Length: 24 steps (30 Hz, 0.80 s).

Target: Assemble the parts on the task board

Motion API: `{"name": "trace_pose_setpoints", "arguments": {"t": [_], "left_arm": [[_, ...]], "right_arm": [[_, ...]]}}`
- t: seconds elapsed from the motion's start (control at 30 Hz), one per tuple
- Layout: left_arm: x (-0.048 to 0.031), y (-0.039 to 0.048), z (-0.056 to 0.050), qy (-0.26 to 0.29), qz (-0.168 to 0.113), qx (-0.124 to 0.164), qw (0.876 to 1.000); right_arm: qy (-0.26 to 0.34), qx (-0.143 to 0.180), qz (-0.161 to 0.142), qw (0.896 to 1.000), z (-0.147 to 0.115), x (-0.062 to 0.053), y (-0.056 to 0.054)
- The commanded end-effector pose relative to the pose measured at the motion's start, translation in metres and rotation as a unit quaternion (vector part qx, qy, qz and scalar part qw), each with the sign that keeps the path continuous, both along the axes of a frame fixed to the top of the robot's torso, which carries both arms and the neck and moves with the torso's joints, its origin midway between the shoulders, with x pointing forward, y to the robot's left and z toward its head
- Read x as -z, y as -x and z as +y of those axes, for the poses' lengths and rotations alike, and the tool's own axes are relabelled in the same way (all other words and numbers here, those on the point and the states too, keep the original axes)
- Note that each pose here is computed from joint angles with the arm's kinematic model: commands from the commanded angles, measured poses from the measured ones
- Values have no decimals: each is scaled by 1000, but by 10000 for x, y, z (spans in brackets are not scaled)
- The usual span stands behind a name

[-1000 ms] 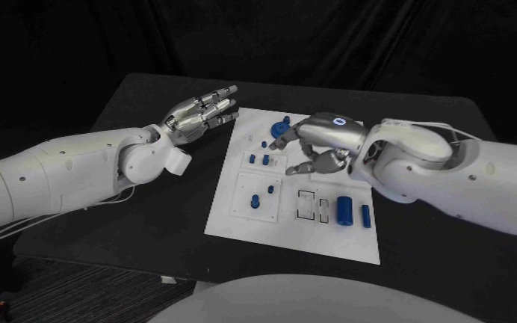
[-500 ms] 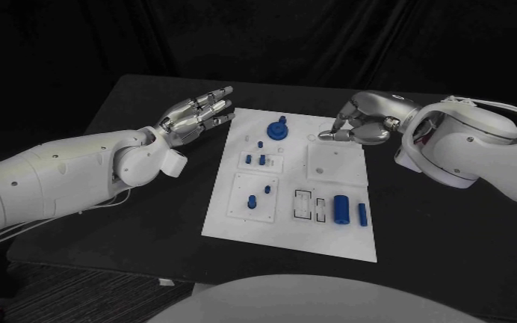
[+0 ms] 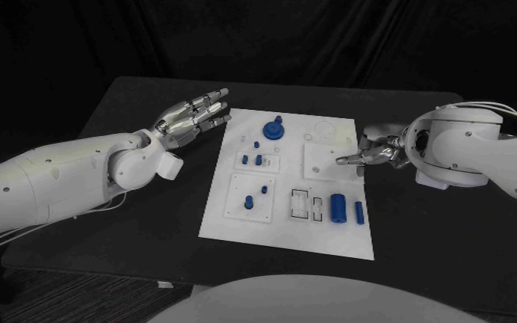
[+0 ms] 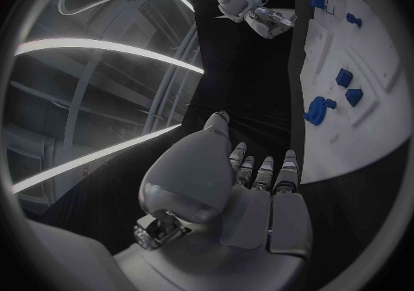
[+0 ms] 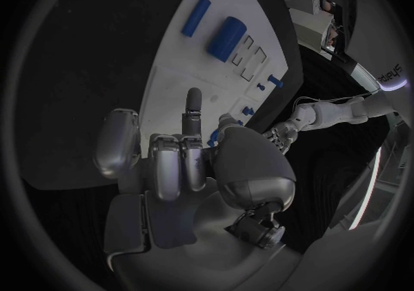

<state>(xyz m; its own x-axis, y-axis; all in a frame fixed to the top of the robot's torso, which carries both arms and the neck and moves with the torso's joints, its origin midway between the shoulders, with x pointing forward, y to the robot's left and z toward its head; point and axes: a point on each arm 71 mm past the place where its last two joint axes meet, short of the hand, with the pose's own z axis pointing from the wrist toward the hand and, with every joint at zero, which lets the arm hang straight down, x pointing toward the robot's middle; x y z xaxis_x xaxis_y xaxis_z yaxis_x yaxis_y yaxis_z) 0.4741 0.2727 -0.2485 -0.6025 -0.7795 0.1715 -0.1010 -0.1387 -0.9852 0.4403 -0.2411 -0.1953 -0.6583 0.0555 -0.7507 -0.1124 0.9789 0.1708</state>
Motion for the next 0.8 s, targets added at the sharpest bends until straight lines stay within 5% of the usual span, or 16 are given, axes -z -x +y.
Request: {"name": "trace_pose_setpoints", "arguments": {"t": [0.03,0.8], "left_arm": [[-4,6,-15,6,-1,2,1000],[5,3,-7,6,1,3,1000]], "right_arm": [[48,8,56,997,-43,83,60],[33,-7,82,996,117,295,214]]}}
